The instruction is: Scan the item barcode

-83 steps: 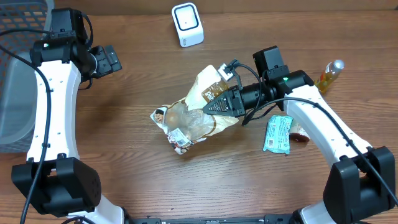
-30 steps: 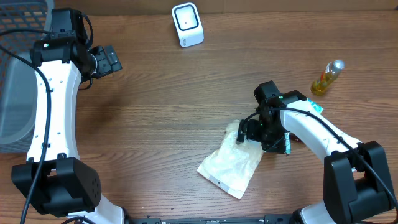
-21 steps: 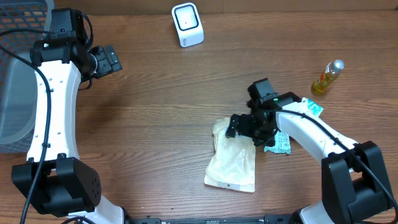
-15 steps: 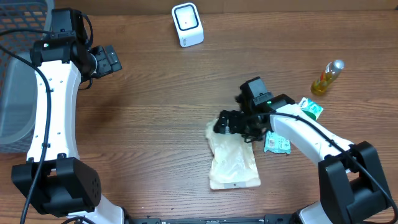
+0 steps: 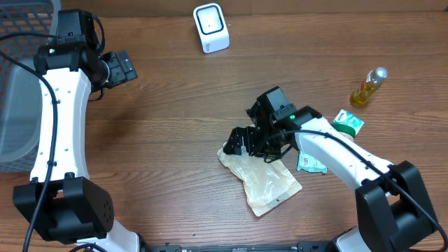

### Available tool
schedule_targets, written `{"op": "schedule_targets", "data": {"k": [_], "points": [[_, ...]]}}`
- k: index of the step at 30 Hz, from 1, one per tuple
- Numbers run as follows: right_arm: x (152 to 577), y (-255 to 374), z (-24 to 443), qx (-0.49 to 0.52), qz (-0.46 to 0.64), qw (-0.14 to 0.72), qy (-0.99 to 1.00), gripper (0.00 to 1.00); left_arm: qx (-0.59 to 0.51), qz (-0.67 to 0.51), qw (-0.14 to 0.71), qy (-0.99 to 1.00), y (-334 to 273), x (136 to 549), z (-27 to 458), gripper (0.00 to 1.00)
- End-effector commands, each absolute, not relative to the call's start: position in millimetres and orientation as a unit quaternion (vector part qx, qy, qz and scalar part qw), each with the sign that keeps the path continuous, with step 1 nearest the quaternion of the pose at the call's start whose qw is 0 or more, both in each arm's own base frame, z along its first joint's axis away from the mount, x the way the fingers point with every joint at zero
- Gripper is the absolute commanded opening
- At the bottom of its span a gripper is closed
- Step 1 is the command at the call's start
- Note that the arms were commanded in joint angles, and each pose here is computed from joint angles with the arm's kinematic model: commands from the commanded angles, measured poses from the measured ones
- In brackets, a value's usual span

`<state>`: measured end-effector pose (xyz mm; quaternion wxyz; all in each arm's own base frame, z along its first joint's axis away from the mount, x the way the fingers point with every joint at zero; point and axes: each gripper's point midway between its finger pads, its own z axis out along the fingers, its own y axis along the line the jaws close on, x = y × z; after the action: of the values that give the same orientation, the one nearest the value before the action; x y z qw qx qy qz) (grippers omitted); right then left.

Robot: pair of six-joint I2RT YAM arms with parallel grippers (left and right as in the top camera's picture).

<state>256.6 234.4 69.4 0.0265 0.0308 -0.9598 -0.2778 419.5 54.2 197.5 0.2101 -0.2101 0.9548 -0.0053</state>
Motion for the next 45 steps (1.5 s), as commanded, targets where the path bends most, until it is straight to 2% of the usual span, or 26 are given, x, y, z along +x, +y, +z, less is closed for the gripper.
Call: {"op": "schedule_targets", "data": {"k": [1, 4, 8, 10, 14, 19, 25, 32, 34, 35, 36, 40, 45], "points": [[274.0, 221.0, 101.1, 0.045, -0.232, -0.014, -0.971, 1.00, -0.202, 0.000, 0.207, 0.957, 55.8, 419.1, 194.8, 1.00], [255.0, 189.2, 94.8, 0.028, -0.149, 0.024, -0.988, 1.00, -0.202, 0.000, 0.207, 0.957, 55.8, 419.1, 194.8, 1.00], [241.5, 186.8, 88.6, 0.025, -0.149, 0.052, -0.987, 1.00, -0.202, 0.000, 0.207, 0.957, 55.8, 419.1, 194.8, 1.00], [227.8, 187.6, 79.6, 0.022, -0.155, 0.077, -0.985, 0.91, -0.202, 0.000, 0.207, 0.957, 55.8, 419.1, 194.8, 1.00], [218.7, 184.2, 60.1, -0.024, -0.150, 0.093, -0.984, 0.63, -0.202, 0.000, 0.207, 0.957, 55.8, 419.1, 194.8, 1.00], [228.6, 189.4, 40.3, -0.070, -0.166, 0.067, -0.981, 0.43, -0.202, 0.000, 0.207, 0.957, 55.8, 419.1, 194.8, 1.00], [257.9, 204.3, 37.4, -0.072, -0.205, 0.004, -0.976, 0.34, -0.202, 0.000, 0.207, 0.957, 55.8, 419.1, 194.8, 1.00], [294.8, 224.1, 50.7, -0.059, -0.253, -0.072, -0.963, 0.35, -0.202, 0.000, 0.207, 0.957, 55.8, 419.1, 194.8, 1.00], [292.7, 222.8, 49.6, -0.070, -0.251, -0.065, -0.963, 0.24, -0.202, 0.000, 0.207, 0.957, 55.8, 419.1, 194.8, 1.00], [289.8, 221.1, 48.5, -0.072, -0.247, -0.058, -0.965, 0.12, -0.202, 0.000, 0.207, 0.957, 55.8, 419.1, 194.8, 1.00], [286.8, 217.0, 48.3, -0.078, -0.242, -0.049, -0.966, 0.06, -0.202, 0.000, 0.207, 0.957, 55.8, 419.1, 194.8, 0.99], [270.0, 200.2, 68.8, -0.091, -0.250, 0.012, -0.964, 0.06, -0.202, 0.000, 0.207, 0.957, 55.8, 419.1, 194.8, 1.00], [255.9, 180.9, 85.1, -0.102, -0.236, 0.042, -0.966, 0.06, -0.202, 0.000, 0.207, 0.957, 55.8, 419.1, 194.8, 1.00]]}}
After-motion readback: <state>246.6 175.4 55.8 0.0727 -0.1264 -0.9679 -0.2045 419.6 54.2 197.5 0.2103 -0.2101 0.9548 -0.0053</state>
